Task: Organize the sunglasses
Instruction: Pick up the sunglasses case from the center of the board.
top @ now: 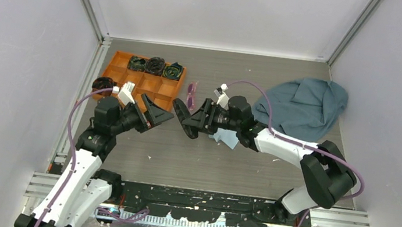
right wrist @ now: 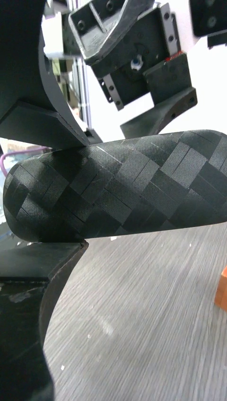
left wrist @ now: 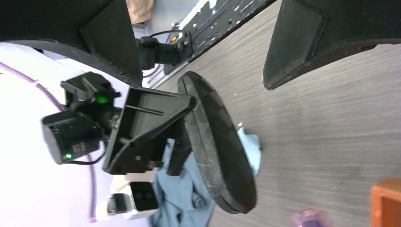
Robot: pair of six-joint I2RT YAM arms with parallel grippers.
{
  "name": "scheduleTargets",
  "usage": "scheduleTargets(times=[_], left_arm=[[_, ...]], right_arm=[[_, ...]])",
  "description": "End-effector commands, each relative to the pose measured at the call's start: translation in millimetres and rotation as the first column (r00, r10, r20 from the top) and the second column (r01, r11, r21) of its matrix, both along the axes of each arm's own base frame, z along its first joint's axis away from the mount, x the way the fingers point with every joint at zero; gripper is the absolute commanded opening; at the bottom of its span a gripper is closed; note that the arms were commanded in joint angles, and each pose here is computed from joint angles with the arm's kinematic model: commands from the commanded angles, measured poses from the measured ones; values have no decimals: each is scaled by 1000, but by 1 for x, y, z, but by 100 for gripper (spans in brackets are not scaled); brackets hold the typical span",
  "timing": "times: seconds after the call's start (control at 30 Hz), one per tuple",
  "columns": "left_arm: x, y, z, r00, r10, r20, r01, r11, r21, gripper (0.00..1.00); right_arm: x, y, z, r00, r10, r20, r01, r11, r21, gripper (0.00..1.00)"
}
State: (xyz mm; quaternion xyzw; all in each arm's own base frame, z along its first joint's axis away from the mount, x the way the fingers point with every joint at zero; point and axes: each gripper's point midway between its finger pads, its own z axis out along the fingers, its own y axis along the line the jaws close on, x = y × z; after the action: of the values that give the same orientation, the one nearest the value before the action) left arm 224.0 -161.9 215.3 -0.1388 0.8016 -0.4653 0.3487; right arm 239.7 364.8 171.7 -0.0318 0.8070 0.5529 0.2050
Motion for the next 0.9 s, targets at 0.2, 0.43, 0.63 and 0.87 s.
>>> scheduleTargets(times=[0.2, 0.43, 0.63, 0.87], left_arm=[[10, -22, 42, 983, -101, 151, 126, 979, -162, 100], [19, -25, 59, 973, -113, 203, 160, 959, -235, 100], [22, -23, 74, 965, -88, 249, 167, 934, -315, 97], [27, -20, 65, 975, -69, 210, 137, 934, -329, 94]], right_arm=[[-7, 17, 93, 996, 91, 16, -90, 918, 386, 18], [-10, 19, 101, 991, 133, -21, -104, 857, 505, 14], [-12, 17, 102, 989, 144, -31, -105, 838, 535, 12], [-18, 14, 110, 986, 167, -16, -131, 826, 548, 12]])
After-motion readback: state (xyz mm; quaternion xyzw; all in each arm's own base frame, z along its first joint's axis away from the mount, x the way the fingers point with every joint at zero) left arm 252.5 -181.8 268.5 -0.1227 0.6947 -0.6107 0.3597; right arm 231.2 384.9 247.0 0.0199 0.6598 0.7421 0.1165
